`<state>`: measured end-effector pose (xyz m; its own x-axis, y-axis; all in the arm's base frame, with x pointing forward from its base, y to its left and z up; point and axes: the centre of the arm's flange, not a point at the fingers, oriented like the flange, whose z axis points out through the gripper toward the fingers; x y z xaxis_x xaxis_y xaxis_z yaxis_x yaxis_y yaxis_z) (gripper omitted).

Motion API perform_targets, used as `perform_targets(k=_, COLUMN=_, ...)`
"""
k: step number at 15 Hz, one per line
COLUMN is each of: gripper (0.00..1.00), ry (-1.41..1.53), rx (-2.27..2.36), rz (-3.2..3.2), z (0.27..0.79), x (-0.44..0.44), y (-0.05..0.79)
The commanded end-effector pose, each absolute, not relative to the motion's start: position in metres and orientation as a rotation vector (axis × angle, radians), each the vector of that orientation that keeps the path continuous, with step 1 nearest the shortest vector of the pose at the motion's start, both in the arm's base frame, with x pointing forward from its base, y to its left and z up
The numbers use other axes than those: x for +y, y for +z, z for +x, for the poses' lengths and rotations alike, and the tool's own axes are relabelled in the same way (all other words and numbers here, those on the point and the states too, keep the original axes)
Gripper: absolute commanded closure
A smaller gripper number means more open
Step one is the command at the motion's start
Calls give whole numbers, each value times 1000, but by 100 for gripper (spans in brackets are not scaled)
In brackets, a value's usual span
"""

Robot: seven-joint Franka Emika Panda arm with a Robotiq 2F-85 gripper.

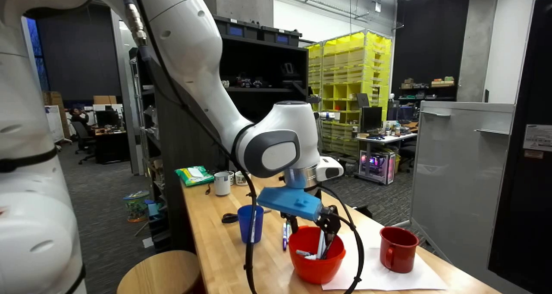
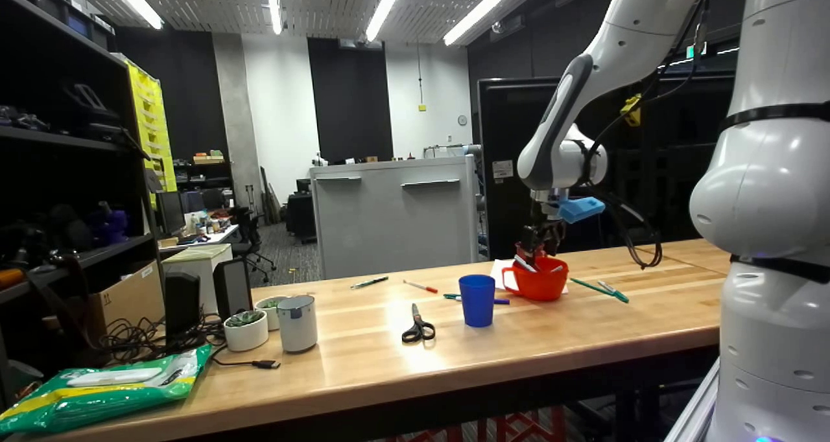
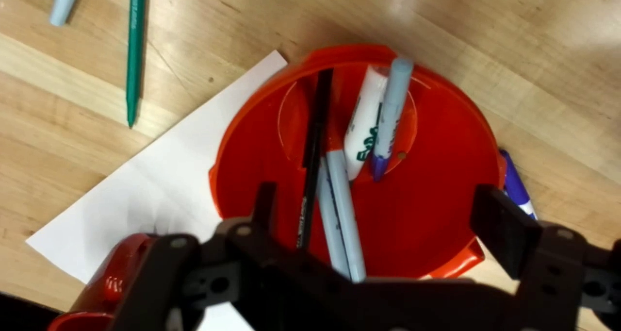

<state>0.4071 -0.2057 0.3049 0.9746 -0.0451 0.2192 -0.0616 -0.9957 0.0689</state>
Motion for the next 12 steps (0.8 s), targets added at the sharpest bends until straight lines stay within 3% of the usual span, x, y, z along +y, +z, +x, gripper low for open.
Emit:
perform_targets(k=1, gripper=0, ry=359, rx=-82, rz=3067, z=403, x=-210, y=301)
perform_targets(k=12, gripper=0, ry=379, rx=-33, rz=3071, z=408, x=-212, y=289)
